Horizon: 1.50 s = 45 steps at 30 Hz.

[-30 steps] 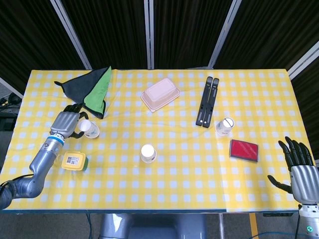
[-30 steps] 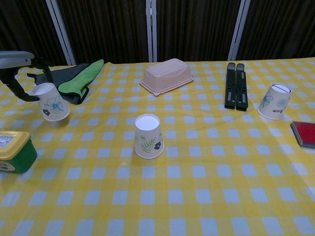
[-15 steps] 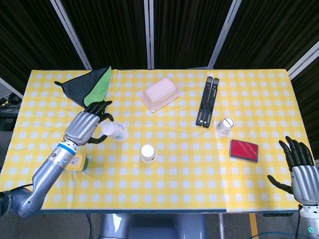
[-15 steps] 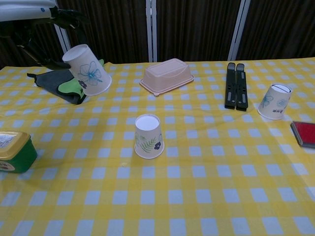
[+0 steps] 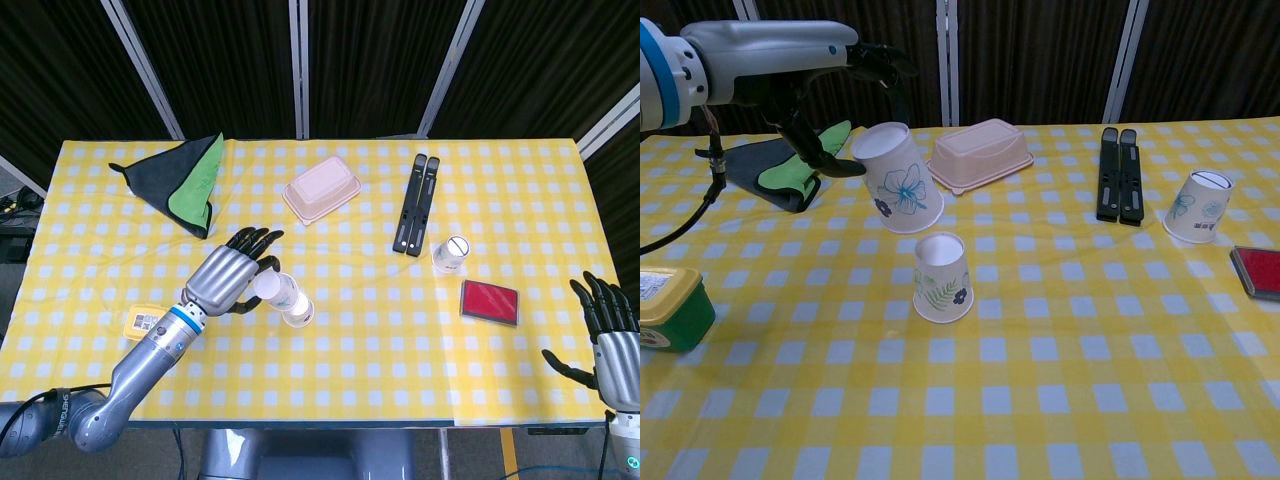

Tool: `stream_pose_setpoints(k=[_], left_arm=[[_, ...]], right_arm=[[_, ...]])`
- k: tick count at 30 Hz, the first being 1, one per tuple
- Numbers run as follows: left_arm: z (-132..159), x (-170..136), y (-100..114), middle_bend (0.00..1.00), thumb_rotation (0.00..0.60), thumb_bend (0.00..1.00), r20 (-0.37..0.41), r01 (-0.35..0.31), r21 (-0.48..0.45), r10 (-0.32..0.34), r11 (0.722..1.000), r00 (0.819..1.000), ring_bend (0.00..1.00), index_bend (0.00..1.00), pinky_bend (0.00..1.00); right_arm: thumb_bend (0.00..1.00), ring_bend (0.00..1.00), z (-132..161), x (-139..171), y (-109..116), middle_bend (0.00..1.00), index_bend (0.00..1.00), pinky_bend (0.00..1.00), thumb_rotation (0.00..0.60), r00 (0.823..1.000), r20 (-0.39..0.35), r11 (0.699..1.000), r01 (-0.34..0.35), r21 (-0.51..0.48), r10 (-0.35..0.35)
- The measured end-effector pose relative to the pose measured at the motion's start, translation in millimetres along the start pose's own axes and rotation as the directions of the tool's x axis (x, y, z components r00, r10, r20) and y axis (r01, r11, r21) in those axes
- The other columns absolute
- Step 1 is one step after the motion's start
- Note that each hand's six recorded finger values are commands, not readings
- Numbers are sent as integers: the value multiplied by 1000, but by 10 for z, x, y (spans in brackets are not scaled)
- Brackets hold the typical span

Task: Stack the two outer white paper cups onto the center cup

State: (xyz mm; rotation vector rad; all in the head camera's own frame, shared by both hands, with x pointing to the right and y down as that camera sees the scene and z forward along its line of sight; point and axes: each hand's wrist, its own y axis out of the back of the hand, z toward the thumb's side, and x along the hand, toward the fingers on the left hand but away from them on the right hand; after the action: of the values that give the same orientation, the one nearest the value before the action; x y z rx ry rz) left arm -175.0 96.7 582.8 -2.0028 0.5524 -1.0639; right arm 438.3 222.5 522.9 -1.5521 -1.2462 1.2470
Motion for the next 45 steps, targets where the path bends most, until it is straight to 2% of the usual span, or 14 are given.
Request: stream_pose_setpoints(k=[14,20,25,30,32,39,45], left_arm=[[215,191,-279,0,600,337,-13,79,55,-79,995,997,0,428,62],[254,263,-342,0,600,337,-26,85,88,-83,993,996,0,412,60],[305,346,-402,0,600,336,-32,81,90,-79,993,996,0,313,52],[302,353,-516,0,600,298,-46,116,101,-112,988,993,0,75,12],[284,345,-517,0,600,268,-51,117,101,-112,988,992,0,14,2],[167,236,-442,0,600,242,-64,82,68,-77,994,995,0,0,0],[-125,-89,-337,0,600,242,-108,-10,56,16,998,994,0,0,0]], right_arm=[[11,0,-12,-1,44,0,69,0,600,1000,1,1000,7,-22,-7],[12,0,-33,-5,67,0,68,0,600,1000,6,999,13,-35,-13],[11,0,-26,-1,67,0,68,0,600,1000,0,999,10,-37,-10],[12,0,-31,5,71,0,68,0,600,1000,3,999,6,-35,-6],[12,0,-35,5,72,0,68,0,600,1000,5,999,6,-35,-5],[12,0,-66,-9,45,0,69,0,600,1000,16,1000,-5,-28,6],[11,0,-137,-57,-38,0,72,0,600,998,47,999,-33,-17,34]])
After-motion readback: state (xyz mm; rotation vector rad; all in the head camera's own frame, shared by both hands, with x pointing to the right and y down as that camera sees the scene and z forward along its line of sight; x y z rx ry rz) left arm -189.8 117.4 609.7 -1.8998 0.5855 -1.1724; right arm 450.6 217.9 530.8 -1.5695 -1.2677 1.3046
